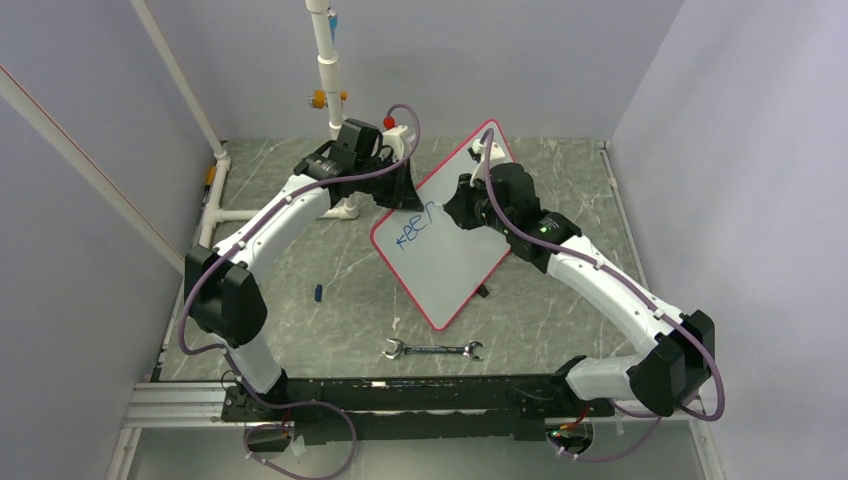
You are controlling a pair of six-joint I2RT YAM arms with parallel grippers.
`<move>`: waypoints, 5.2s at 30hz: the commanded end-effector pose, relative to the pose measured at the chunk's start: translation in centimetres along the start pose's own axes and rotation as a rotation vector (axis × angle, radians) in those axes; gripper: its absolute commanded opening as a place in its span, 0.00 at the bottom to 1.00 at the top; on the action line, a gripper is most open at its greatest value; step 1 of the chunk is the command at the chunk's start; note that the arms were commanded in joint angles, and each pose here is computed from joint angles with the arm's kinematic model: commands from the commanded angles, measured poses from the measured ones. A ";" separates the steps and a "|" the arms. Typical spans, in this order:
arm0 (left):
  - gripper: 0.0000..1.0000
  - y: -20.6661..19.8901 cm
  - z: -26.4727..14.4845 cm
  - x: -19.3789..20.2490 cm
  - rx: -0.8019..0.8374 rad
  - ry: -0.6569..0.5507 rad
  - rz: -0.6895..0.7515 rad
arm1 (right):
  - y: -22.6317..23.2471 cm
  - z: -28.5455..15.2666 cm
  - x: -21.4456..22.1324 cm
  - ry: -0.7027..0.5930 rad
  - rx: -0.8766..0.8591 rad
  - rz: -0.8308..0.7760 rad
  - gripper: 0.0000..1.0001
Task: Write a sentence on the whiteboard
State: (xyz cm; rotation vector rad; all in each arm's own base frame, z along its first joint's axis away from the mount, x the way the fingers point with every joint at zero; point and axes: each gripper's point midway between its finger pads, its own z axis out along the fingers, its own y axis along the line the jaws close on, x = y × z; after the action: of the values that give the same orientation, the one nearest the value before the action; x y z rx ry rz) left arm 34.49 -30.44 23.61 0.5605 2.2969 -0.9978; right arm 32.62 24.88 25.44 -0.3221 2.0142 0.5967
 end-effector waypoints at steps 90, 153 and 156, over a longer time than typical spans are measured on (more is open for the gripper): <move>0.00 0.2 -1.4 -1.5 -0.105 -0.055 0.202 | -3.4 -1.3 -5.3 -0.188 -0.084 0.006 0.00; 0.00 0.2 -0.9 -1.2 -0.112 -0.039 0.209 | -4.9 -0.6 -2.7 -0.094 -0.055 0.077 0.00; 0.00 0.2 -0.9 -1.2 -0.113 -0.039 0.209 | -5.2 -0.8 -1.7 -0.077 -0.046 0.081 0.00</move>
State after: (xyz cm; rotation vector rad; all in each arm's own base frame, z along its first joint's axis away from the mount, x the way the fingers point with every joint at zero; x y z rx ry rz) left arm 33.60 -30.87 24.34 0.6053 2.2803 -0.9498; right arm 36.26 20.34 26.17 -0.2480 1.9359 0.6867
